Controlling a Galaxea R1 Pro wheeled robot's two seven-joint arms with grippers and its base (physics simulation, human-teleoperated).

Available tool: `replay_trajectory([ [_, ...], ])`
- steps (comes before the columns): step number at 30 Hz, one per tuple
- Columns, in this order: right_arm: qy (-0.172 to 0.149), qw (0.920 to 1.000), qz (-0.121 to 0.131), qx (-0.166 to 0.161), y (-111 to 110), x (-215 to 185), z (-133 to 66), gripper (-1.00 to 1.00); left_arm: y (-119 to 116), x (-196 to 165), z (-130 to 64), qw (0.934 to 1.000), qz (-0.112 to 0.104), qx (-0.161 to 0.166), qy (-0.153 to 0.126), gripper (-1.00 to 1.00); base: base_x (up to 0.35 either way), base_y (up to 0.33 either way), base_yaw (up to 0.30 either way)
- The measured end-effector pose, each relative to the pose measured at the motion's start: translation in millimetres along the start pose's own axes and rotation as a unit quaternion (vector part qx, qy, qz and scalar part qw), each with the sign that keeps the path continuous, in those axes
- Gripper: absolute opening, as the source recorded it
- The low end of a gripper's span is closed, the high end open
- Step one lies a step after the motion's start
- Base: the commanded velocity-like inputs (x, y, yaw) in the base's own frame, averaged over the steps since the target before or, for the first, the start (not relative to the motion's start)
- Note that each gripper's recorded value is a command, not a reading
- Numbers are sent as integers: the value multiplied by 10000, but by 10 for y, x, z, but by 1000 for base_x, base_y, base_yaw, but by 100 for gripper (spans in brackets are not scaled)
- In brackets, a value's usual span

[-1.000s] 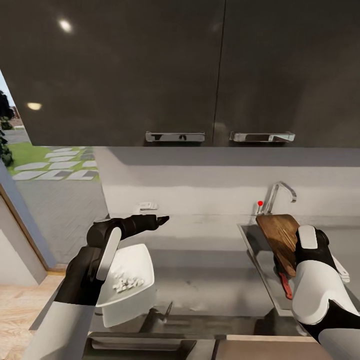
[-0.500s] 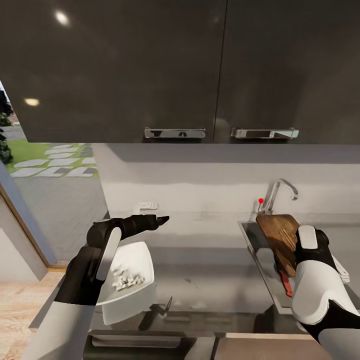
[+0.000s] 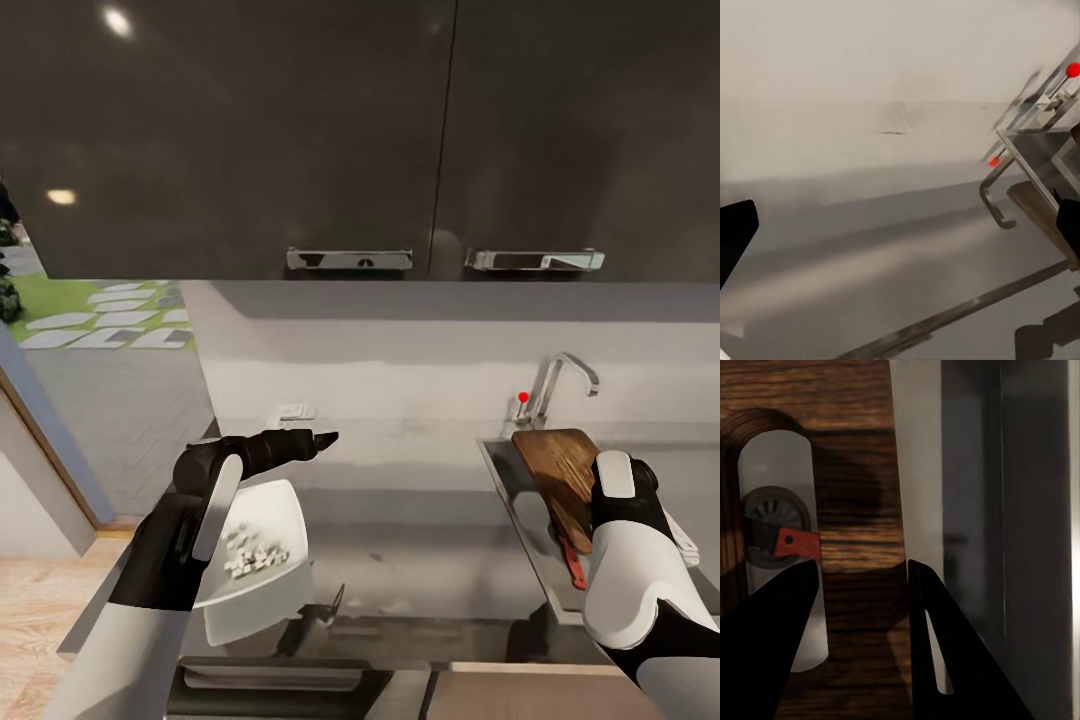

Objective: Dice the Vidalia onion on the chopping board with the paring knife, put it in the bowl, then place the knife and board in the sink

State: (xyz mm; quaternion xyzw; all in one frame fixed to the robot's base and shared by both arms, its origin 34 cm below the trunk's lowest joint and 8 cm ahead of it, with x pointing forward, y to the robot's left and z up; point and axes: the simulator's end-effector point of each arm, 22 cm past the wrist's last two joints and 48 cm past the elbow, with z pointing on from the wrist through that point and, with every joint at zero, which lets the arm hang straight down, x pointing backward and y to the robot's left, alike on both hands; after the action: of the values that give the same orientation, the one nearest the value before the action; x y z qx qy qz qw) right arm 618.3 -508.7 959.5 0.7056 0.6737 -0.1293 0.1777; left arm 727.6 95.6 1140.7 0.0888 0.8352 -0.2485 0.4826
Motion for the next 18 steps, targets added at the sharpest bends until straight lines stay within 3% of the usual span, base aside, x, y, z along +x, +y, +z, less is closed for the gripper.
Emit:
replay_trajectory([
  [18,4,10000,-8,4,0,4,3,-100,-29,-72,-38,9999,43,16,-94,100,16,-22,0],
])
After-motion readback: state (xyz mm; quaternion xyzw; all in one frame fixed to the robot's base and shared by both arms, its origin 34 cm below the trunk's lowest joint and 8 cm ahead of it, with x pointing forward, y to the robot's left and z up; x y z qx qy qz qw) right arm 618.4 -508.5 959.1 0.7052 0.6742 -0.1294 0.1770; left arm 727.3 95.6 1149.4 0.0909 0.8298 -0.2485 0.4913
